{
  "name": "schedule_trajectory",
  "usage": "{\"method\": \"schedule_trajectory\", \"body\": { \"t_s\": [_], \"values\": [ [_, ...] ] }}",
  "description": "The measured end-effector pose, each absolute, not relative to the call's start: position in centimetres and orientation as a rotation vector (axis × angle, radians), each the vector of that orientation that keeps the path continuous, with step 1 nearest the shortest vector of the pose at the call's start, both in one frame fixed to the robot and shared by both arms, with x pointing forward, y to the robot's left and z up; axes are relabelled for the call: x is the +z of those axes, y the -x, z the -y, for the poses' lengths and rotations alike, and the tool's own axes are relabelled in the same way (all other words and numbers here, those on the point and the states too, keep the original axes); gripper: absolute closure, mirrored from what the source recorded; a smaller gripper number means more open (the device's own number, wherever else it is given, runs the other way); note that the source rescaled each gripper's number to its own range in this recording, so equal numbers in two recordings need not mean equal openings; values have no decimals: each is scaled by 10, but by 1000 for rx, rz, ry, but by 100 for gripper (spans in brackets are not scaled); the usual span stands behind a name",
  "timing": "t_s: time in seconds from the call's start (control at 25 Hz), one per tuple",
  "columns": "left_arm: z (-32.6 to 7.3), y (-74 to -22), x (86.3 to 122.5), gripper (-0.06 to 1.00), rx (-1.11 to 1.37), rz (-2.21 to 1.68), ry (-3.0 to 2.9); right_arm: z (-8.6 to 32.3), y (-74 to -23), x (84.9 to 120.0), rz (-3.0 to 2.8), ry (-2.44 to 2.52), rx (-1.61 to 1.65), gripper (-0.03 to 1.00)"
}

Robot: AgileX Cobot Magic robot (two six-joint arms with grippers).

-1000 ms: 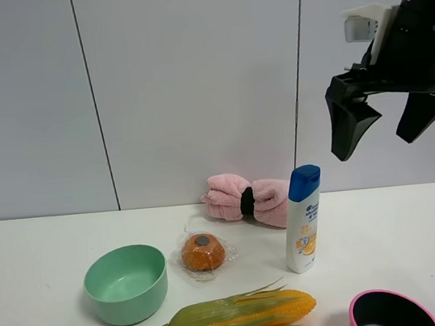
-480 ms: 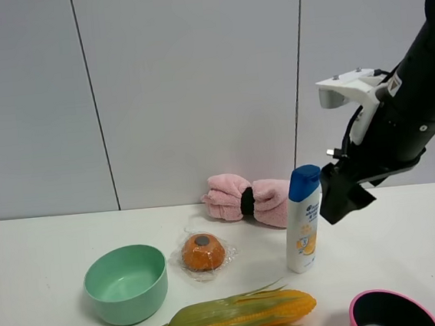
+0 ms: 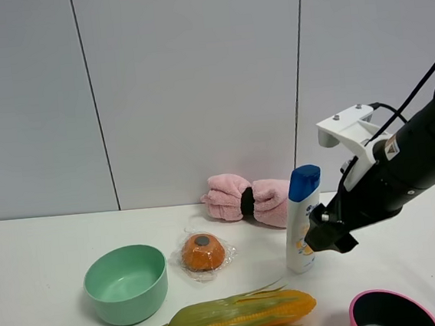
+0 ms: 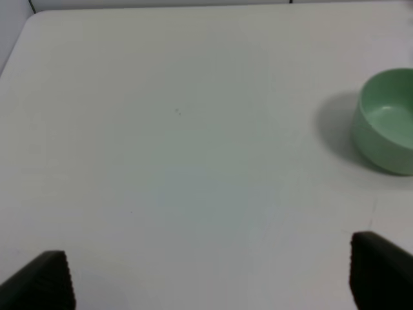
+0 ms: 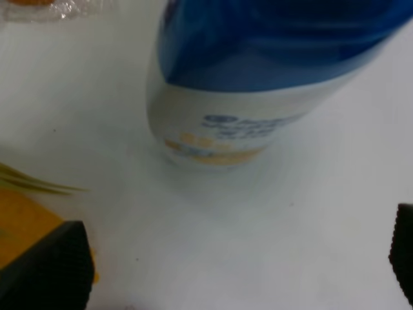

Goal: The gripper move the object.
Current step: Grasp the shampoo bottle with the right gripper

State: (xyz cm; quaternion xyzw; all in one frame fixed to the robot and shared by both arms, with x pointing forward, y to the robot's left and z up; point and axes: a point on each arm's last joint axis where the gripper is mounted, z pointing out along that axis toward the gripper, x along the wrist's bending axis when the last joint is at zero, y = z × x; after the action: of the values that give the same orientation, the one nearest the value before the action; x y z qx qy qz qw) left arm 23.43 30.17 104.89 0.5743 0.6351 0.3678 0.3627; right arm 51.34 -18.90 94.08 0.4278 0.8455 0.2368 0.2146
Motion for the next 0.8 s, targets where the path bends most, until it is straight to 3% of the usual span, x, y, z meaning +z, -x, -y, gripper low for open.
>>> {"method": "schedule_trajectory", "body": {
  "t_s": [0.32,0.8],
  "values": [
    [-302,-234,1049,-6,947,-1635,-1479,184,-522,915,-2333,-1172,691,-3],
    [-302,-234,1049,-6,946,-1636,-1478,180,-529,919,-2252,-1117,793,-3]
  ]
}}
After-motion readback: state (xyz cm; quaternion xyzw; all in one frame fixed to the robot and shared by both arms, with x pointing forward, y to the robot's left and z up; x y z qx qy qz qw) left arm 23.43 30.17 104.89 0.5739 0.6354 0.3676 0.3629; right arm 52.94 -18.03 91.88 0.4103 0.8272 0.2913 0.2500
